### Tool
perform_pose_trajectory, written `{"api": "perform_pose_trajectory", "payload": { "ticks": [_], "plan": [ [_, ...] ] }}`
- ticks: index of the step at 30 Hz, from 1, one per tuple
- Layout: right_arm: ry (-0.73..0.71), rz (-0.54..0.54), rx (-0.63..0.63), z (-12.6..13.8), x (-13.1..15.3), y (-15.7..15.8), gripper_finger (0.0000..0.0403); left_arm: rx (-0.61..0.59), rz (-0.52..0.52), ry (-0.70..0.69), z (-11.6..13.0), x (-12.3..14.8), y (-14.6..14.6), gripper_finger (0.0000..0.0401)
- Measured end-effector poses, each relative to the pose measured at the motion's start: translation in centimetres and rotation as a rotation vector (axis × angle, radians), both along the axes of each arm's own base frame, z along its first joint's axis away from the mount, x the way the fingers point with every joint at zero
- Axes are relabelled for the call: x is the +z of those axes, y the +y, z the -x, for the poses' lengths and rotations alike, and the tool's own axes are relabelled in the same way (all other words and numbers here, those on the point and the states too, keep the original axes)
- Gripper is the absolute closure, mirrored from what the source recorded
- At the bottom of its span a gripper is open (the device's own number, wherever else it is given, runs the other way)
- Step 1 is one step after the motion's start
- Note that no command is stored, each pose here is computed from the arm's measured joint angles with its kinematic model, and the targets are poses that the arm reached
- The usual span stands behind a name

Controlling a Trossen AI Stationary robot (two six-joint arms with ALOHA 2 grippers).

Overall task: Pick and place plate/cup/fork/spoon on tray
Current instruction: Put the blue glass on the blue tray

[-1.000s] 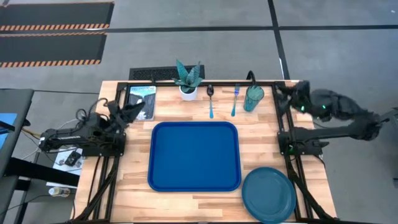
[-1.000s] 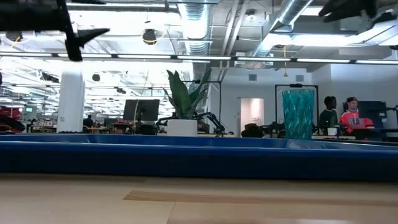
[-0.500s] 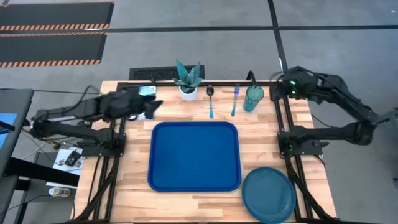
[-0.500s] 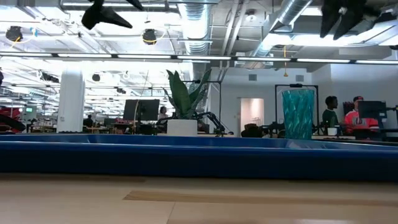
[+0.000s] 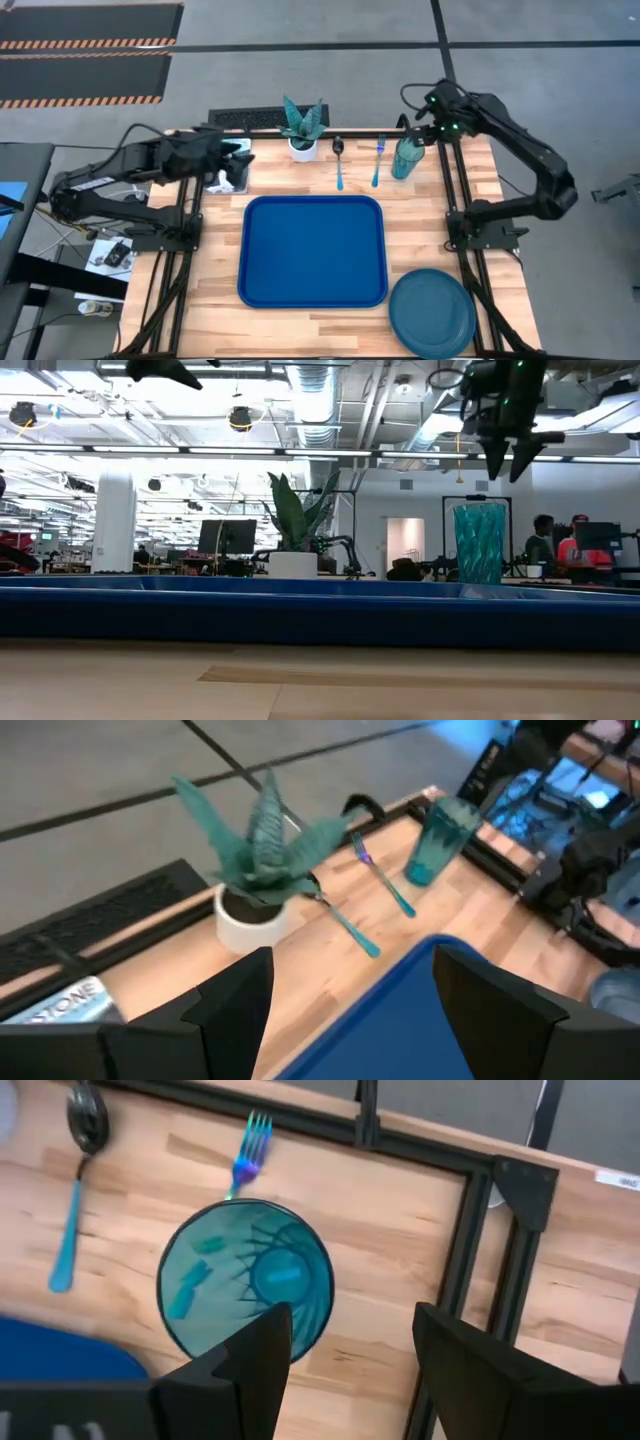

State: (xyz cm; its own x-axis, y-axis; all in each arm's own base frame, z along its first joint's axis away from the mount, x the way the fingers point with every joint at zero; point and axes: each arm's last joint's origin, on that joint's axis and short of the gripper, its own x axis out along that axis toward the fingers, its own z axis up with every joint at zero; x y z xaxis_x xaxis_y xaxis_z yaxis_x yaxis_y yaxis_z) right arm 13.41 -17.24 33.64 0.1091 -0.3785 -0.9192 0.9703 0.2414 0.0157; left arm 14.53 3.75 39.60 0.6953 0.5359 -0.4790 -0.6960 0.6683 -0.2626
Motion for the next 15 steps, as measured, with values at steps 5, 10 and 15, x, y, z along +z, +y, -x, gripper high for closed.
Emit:
{"api": "perform_pose_trajectory", "payload": {
  "ticks": [5, 10, 15],
  "plan": [
    [0.043, -0.044, 0.013, -0.9, -1.4, -1.4, 0.0168, 0.061, -0.015, -0.026, 2.5, 0.0, 0.1, 0.014],
    [0.07, -0.071, 0.026, -1.5, -3.4, -2.2, 0.0168, 0.088, -0.018, -0.049, 3.7, 0.0, 0.0, 0.014],
    [0.079, -0.123, 0.024, -0.6, -6.0, -2.7, 0.0172, 0.09, -0.021, -0.053, 3.9, 0.1, 0.0, 0.014]
  ]
}}
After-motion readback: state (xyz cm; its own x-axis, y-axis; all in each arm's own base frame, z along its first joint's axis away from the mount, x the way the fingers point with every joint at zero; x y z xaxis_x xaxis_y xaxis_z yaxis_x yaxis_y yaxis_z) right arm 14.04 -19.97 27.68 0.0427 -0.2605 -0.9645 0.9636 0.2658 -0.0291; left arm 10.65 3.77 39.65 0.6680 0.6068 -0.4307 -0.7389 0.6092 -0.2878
